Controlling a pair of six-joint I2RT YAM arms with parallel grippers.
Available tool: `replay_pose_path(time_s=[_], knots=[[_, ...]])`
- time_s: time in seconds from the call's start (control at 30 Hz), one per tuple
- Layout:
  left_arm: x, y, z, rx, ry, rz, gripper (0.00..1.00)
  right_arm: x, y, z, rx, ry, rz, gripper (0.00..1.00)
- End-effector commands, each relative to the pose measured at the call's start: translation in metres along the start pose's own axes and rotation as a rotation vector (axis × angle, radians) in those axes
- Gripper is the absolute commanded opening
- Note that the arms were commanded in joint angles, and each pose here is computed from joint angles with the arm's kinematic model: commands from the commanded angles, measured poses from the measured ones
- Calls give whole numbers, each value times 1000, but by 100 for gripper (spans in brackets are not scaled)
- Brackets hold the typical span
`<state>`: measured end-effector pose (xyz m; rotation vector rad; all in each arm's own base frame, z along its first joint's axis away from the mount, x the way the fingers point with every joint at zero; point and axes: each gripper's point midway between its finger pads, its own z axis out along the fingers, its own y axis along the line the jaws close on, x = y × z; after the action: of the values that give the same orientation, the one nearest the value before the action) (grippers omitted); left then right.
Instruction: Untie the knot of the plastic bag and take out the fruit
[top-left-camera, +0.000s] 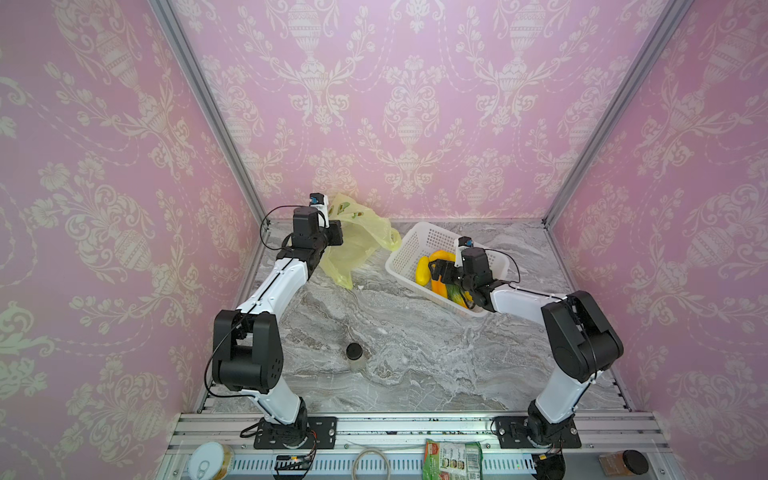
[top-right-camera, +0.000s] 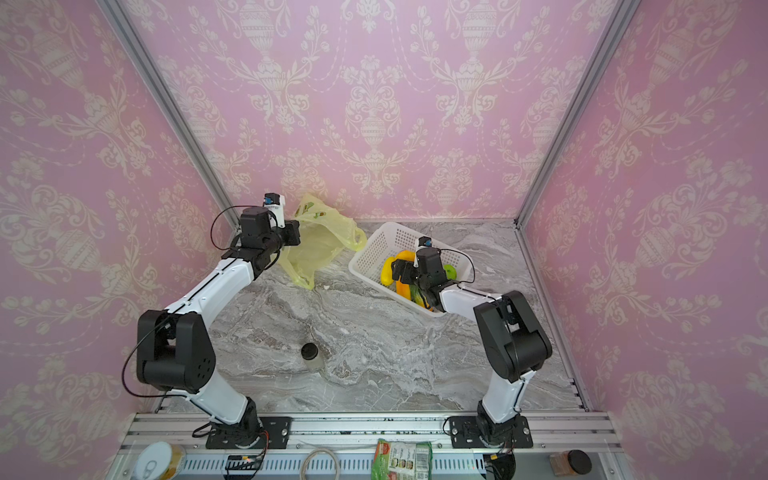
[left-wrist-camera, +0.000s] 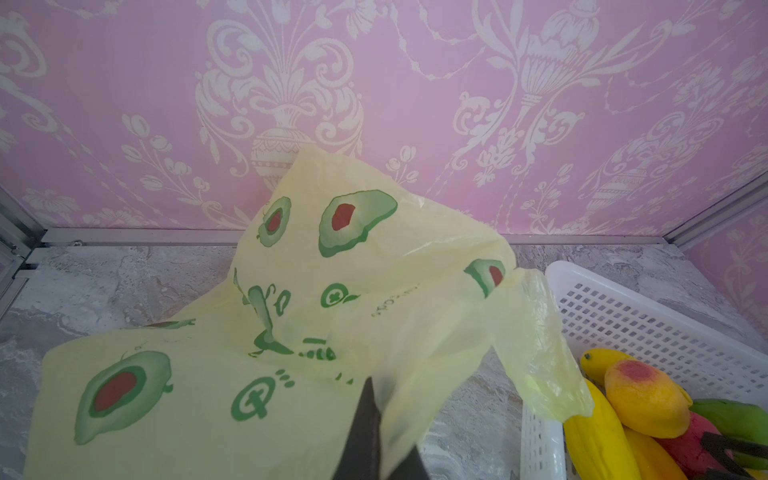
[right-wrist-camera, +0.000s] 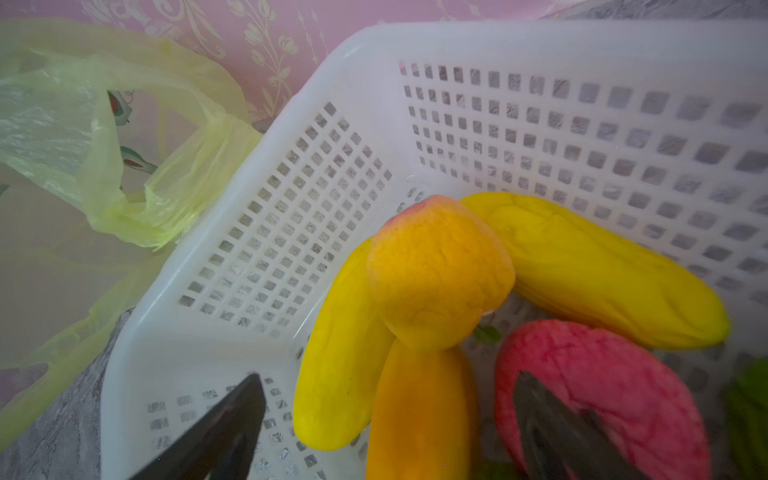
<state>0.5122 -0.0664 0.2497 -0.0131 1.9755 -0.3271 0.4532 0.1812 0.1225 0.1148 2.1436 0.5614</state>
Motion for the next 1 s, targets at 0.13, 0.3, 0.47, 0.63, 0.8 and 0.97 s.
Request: replay_pose_path(time_s=[0.13, 0.3, 0.47, 0.63, 0.8, 0.97], knots=[[-9, -10, -13, 67, -43, -14, 4, -28, -18, -75, 141, -107, -46, 100], [-19, -21, -25, 105, -66, -5, 44, -35, -63, -128, 368, -126, 4, 100], [-38, -14, -53, 34, -148, 11, 99, -46, -96, -183, 540, -172, 77, 100], [-57, -21, -84, 22, -222, 7, 99, -54, -90, -218, 488, -282, 48, 100], [-71, -24, -111, 1, -267, 55, 99, -56, -97, -238, 511, -401, -85, 100], [-62, -11, -128, -91, -295, 157, 99, -48, -146, -248, 665, -480, -167, 100]])
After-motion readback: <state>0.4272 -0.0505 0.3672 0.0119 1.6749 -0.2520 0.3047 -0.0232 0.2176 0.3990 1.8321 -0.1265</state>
